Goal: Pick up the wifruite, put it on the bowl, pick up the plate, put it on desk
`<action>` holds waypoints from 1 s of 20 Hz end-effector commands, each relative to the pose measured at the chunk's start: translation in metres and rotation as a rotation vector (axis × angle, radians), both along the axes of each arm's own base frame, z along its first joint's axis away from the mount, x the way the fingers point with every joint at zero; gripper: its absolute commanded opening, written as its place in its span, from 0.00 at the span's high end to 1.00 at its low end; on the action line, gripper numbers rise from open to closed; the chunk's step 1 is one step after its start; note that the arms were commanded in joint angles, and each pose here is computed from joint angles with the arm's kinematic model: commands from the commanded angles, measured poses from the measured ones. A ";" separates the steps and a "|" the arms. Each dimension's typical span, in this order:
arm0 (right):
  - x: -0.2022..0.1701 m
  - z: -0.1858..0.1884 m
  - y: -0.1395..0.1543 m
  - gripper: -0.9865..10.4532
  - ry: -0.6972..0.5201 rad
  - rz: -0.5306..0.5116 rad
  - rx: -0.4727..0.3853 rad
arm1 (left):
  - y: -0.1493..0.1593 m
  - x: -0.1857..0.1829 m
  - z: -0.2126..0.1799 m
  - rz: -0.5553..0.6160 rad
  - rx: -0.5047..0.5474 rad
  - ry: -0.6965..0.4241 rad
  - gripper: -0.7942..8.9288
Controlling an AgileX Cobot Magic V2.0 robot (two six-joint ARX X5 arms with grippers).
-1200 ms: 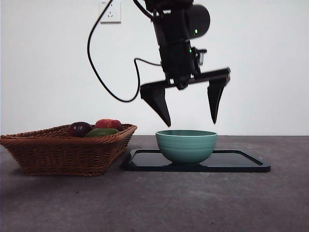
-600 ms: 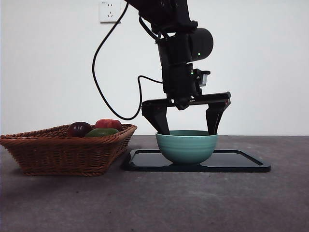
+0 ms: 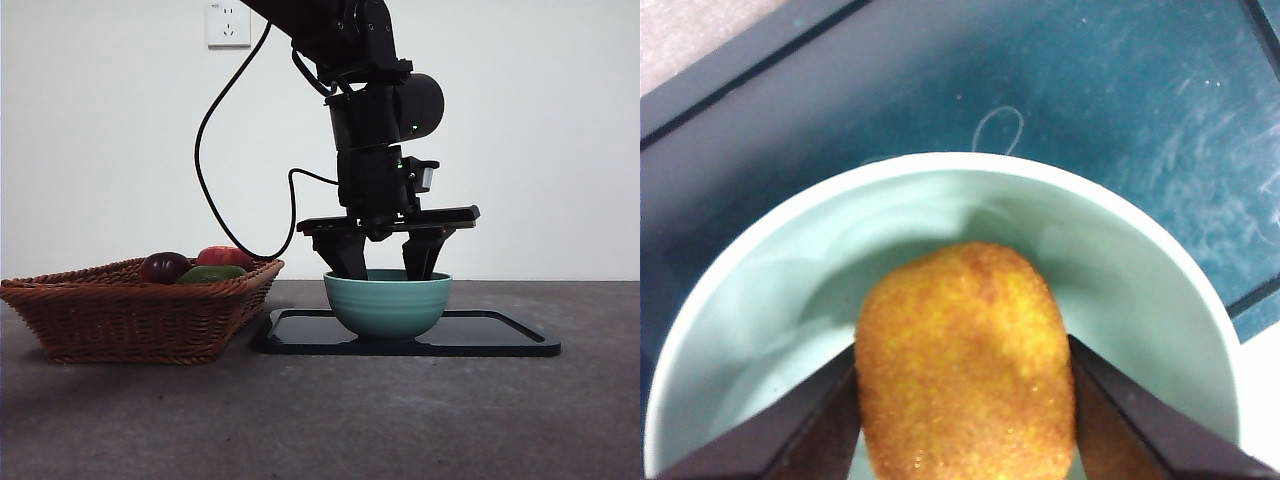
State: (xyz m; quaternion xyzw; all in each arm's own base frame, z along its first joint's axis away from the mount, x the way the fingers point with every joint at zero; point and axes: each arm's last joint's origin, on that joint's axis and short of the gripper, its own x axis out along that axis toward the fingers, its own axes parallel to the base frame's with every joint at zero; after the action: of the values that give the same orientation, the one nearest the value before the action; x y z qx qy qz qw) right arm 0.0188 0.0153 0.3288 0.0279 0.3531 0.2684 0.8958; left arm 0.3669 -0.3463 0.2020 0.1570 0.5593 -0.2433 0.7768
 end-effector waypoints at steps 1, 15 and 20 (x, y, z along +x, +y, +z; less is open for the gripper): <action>0.000 0.003 0.000 0.42 -0.006 0.001 0.013 | -0.004 0.003 -0.002 -0.016 0.006 -0.003 0.70; 0.000 0.003 0.000 0.42 -0.010 0.003 0.008 | 0.015 -0.021 0.116 -0.056 -0.060 -0.094 0.70; 0.000 0.003 0.000 0.42 -0.011 0.003 0.007 | 0.027 -0.039 0.151 -0.067 -0.104 -0.123 0.70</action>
State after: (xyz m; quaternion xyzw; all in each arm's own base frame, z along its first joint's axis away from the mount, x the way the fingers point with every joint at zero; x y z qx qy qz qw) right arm 0.0188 0.0153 0.3288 0.0277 0.3529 0.2681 0.8960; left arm 0.3407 -0.3230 0.3431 0.1413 0.4806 -0.2837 0.8177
